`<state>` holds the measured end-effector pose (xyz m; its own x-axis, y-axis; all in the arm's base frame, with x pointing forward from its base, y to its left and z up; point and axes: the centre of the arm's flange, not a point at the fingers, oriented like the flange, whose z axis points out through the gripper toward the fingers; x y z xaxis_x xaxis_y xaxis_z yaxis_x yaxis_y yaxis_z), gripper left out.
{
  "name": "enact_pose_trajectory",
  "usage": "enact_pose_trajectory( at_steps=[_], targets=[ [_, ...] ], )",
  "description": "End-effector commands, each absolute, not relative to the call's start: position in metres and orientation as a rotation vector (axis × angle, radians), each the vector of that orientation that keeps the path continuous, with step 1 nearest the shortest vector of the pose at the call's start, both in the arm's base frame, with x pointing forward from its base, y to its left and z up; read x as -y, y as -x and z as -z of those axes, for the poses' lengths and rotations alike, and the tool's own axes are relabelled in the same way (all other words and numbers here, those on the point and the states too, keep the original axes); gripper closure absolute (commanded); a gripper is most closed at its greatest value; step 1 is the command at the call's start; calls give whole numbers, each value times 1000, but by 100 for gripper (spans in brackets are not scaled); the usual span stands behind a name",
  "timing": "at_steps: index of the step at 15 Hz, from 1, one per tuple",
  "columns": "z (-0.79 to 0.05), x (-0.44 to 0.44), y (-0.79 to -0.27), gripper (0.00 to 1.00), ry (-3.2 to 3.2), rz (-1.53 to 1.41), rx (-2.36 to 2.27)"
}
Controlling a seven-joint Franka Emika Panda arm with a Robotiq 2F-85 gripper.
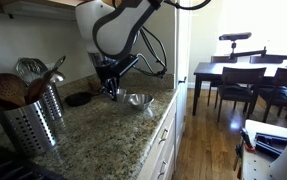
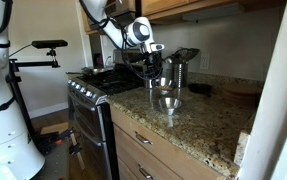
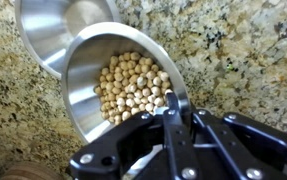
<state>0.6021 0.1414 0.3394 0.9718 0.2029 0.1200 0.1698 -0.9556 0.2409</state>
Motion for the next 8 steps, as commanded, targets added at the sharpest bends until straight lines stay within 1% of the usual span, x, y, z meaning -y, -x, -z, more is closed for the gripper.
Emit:
enact_pose_trajectory(
  at_steps=[1, 8],
  targets=[
    [-351, -130, -582, 93, -2934, -278, -306],
    [-354, -128, -558, 93, -2980, -328, -285]
  ],
)
